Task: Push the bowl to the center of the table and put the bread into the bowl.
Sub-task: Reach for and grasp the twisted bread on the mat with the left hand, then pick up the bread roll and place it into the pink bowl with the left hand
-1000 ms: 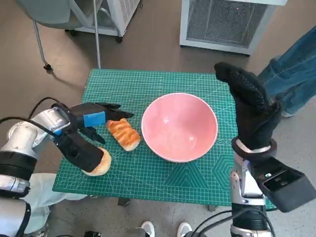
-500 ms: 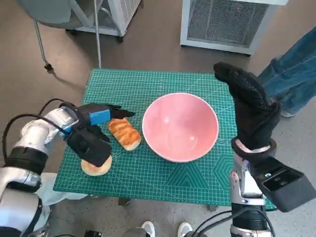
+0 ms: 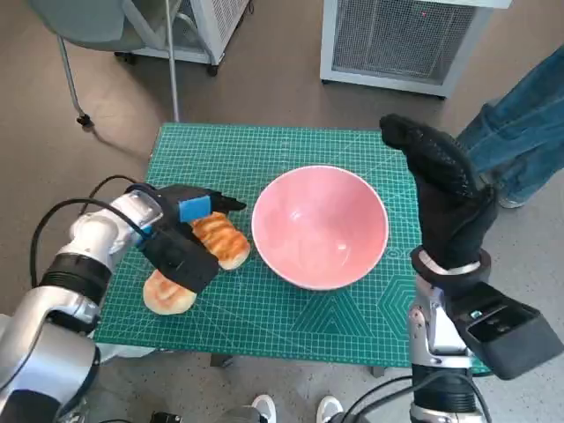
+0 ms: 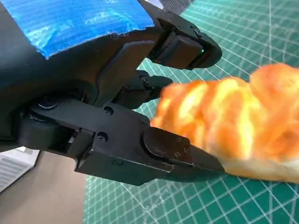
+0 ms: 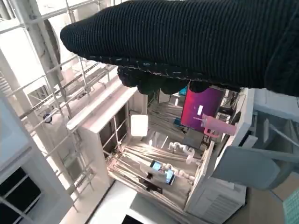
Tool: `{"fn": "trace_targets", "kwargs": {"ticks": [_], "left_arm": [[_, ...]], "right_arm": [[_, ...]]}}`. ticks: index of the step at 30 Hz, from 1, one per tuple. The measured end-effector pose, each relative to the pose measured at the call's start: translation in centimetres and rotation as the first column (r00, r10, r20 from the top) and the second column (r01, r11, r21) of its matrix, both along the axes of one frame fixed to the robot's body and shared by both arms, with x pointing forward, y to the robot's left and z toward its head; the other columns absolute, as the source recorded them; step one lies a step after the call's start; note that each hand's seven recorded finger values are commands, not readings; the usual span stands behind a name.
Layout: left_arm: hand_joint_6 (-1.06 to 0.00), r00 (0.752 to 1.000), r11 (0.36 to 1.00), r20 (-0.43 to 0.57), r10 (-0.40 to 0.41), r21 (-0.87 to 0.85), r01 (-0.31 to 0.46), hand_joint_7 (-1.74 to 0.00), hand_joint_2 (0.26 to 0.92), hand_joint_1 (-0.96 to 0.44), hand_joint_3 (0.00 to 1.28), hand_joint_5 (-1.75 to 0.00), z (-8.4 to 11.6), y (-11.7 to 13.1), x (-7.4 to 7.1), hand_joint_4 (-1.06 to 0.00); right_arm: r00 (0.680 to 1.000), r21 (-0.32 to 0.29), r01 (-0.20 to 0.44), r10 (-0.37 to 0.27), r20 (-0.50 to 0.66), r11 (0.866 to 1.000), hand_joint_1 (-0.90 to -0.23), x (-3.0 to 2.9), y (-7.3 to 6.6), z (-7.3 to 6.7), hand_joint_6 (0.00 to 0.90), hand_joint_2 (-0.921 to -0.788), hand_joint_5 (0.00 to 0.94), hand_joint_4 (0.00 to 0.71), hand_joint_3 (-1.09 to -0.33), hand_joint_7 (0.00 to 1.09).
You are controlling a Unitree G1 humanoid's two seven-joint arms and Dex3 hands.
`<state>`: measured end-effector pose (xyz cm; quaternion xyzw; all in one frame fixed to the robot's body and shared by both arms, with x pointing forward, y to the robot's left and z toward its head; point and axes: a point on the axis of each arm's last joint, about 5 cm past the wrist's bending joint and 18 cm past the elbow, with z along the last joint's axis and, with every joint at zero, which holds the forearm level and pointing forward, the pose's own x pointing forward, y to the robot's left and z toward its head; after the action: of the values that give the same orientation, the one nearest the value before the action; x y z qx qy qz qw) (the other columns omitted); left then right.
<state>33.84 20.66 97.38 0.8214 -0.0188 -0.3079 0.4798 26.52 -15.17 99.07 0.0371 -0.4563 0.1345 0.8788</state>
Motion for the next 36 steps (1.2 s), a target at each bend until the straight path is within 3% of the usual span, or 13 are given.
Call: {"fn": "trace_targets", "kwargs": {"ticks": [4, 8, 9, 10, 11, 12, 14, 17, 20, 24, 27, 36], "left_arm": [[-0.5, 1.0, 1.0, -0.013, 0.008, 0.01, -0.008, -0.06, 0.834, -0.09, 0.02, -0.03, -0.6, -0.2, 0.0, -0.38], [-0.66, 1.0, 1.0, -0.01, 0.008, 0.014, -0.008, -0.14, 0.887, -0.05, 0.03, -0.05, -0.7, -0.3, 0.1, -0.53], [-0.63, 1.0, 1.0, -0.01, 0.008, 0.015, -0.008, -0.57, 0.9, -0.16, 0.08, -0.09, -0.8, -0.3, 0.1, -0.63], [-0.61, 1.0, 1.0, -0.01, 0.008, 0.016, -0.008, -0.73, 0.904, -0.19, 0.11, -0.1, -0.8, -0.3, 0.1, -0.66], [-0.61, 1.0, 1.0, -0.01, 0.007, 0.017, -0.006, -0.94, 0.91, -0.12, 0.12, -0.48, -0.9, -0.3, 0.1, -0.62], [-0.61, 1.0, 1.0, -0.008, 0.005, 0.017, -0.004, -1.08, 0.914, -0.08, 0.13, -0.73, -1.0, -0.2, 0.1, -0.59], [-0.63, 1.0, 1.0, -0.002, -0.004, 0.008, 0.005, -1.17, 0.917, -0.04, 0.11, -0.93, -1.1, -0.2, 0.0, -0.6], [-0.69, 1.0, 1.0, 0.009, -0.013, -0.009, 0.013, -1.05, 0.916, -0.01, 0.1, -1.22, -1.0, -0.1, 0.0, -0.59], [-0.72, 1.0, 1.0, 0.008, -0.021, -0.02, 0.022, -0.95, 0.913, -0.01, 0.1, -1.36, -0.5, 0.1, 0.1, -0.58], [-0.72, 0.999, 0.998, -0.003, -0.036, -0.05, 0.036, -0.92, 0.917, 0.0, 0.08, -1.39, -0.1, 0.5, 0.0, -0.61], [-0.7, 0.999, 0.997, -0.015, -0.036, -0.069, 0.035, -0.98, 0.919, 0.0, 0.06, -1.31, 0.1, 0.9, -0.1, -0.65], [-0.65, 0.999, 0.986, -0.032, 0.038, -0.159, -0.043, -1.17, 0.92, 0.0, 0.05, -1.12, 1.8, 2.9, -0.2, -0.71]], "right_arm": [[1.0, 0.001, 0.002, -0.002, -0.003, 1.0, -0.622, -0.06, -0.1, -0.1, -0.001, -0.921, 0.019, 0.272, -0.752, 0.76], [1.0, 0.003, 0.003, -0.003, -0.002, 1.0, -0.622, -0.1, 0.0, -0.1, -0.001, -0.921, 0.019, 0.272, -0.752, 0.76], [1.0, 0.003, 0.004, -0.004, -0.002, 1.0, -0.622, -0.11, -0.1, -0.1, -0.001, -0.921, 0.019, 0.272, -0.752, 0.76], [1.0, 0.004, 0.005, -0.005, -0.002, 1.0, -0.622, -0.12, -0.1, -0.1, -0.001, -0.921, 0.019, 0.272, -0.752, 0.76], [1.0, 0.005, 0.005, -0.005, -0.002, 1.0, -0.621, -0.14, -0.1, -0.1, -0.001, -0.921, 0.019, 0.272, -0.752, 0.76], [1.0, 0.006, 0.007, -0.007, -0.002, 1.0, -0.62, -0.15, -0.1, -0.1, -0.001, -0.921, 0.019, 0.272, -0.752, 0.76], [1.0, 0.008, 0.009, -0.009, -0.004, 1.0, -0.618, -0.18, -0.1, -0.1, -0.001, -0.921, 0.019, 0.272, -0.752, 0.76], [1.0, 0.01, 0.011, -0.011, -0.006, 1.0, -0.616, -0.2, -0.1, -0.2, -0.001, -0.921, 0.019, 0.272, -0.752, 0.76], [1.0, 0.012, 0.013, -0.013, -0.006, 1.0, -0.613, -0.2, -0.1, -0.2, -0.001, -0.921, 0.02, 0.272, -0.751, 0.76], [1.0, 0.015, 0.017, -0.017, -0.008, 1.0, -0.603, -0.19, -0.2, -0.2, -0.001, -0.921, 0.02, 0.272, -0.753, 0.76], [1.0, 0.018, 0.018, -0.018, -0.009, 1.0, -0.599, -0.18, -0.2, -0.3, -0.001, -0.921, 0.02, 0.272, -0.755, 0.76], [1.0, 0.028, 0.014, -0.014, -0.011, 1.0, -0.596, -0.21, 0.1, -0.3, -0.001, -0.921, 0.02, 0.272, -0.758, 0.76]]}}
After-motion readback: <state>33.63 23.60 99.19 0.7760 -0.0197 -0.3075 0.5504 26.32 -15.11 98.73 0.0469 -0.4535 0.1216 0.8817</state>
